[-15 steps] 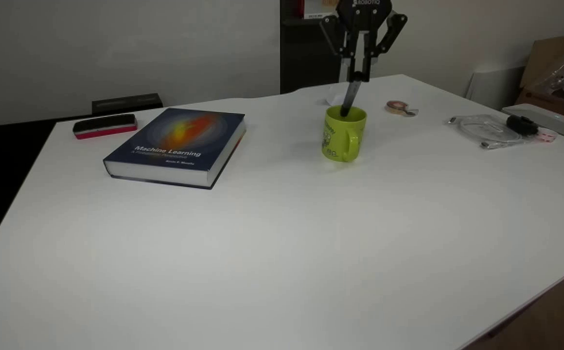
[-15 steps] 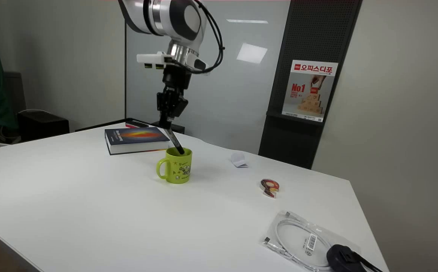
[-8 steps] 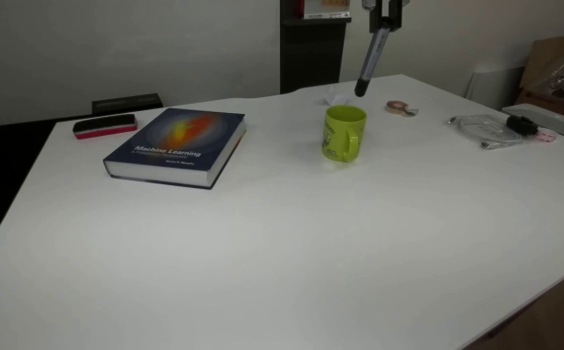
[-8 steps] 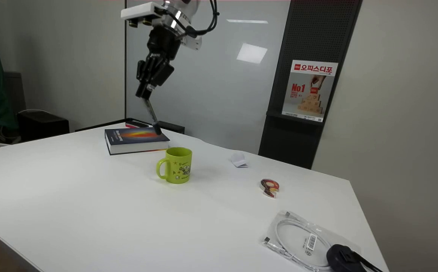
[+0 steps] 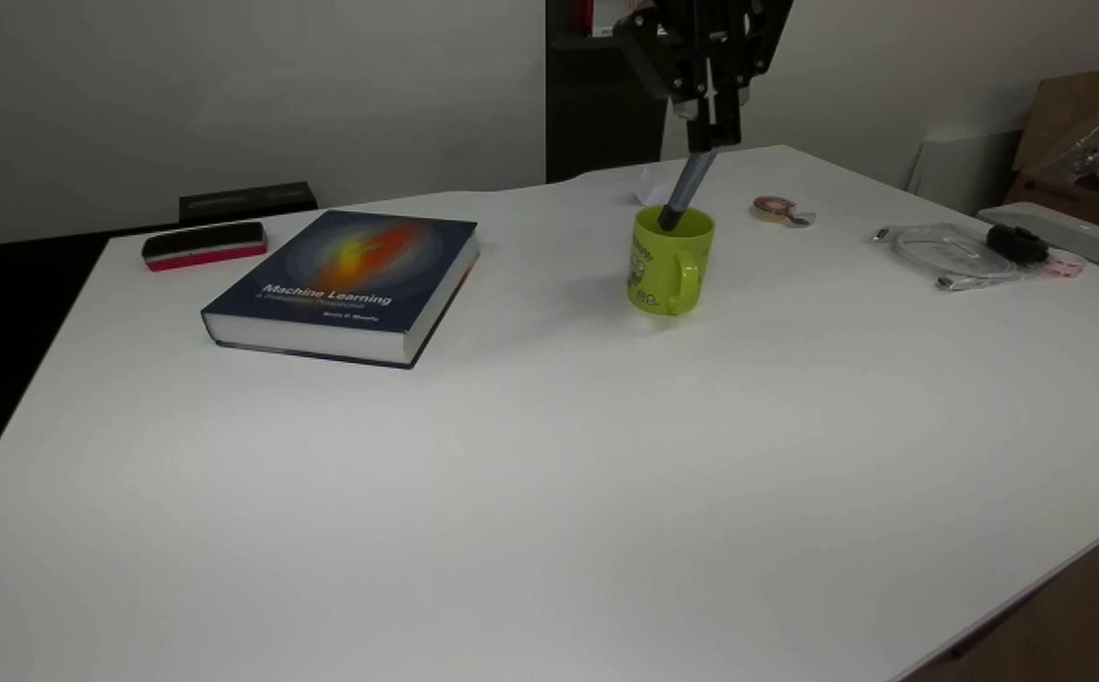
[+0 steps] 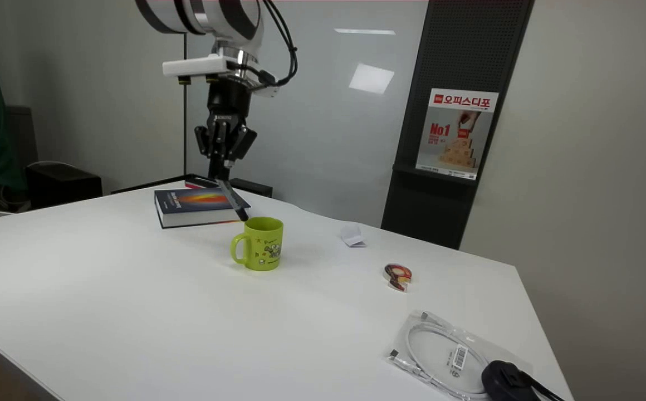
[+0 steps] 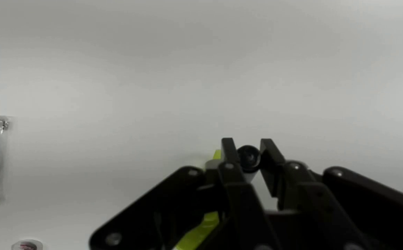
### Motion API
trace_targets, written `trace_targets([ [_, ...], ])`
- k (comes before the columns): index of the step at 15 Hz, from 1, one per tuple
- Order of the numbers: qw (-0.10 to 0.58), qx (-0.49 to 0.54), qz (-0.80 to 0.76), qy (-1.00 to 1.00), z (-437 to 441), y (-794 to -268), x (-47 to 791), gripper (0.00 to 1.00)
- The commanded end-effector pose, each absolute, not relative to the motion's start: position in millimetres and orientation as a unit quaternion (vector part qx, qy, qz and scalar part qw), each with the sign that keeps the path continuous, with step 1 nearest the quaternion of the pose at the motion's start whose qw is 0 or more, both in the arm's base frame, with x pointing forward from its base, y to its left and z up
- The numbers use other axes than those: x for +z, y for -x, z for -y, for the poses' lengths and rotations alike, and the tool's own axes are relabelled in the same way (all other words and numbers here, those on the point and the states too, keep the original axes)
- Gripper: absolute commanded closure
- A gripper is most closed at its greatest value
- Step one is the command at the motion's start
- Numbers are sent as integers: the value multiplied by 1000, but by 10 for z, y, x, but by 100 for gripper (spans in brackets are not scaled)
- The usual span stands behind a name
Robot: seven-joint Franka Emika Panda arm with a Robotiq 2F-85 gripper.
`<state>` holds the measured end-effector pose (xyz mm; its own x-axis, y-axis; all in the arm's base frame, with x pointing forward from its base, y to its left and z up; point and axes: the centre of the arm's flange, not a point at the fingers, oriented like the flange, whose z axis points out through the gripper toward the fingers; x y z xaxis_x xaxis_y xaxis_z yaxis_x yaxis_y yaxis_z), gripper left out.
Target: Pick up the pen from the cup and put it on the table.
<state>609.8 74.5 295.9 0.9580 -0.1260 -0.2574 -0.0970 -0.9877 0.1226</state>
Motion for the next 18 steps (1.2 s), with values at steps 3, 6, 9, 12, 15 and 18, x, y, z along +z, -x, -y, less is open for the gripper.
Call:
trace_targets([
  [3,65,-29,18,-997,-1002,-5987,2639,94],
  [6,71,10,-9,-997,-1116,-5913,2600,94],
  [9,76,22,-24,-997,-1136,-5889,2489,94],
  [12,72,14,-21,-997,-1070,-5864,2338,94],
  [15,68,-3,-17,-998,-992,-5813,2184,94],
  [18,68,-19,-16,-997,-941,-5762,2060,94],
])
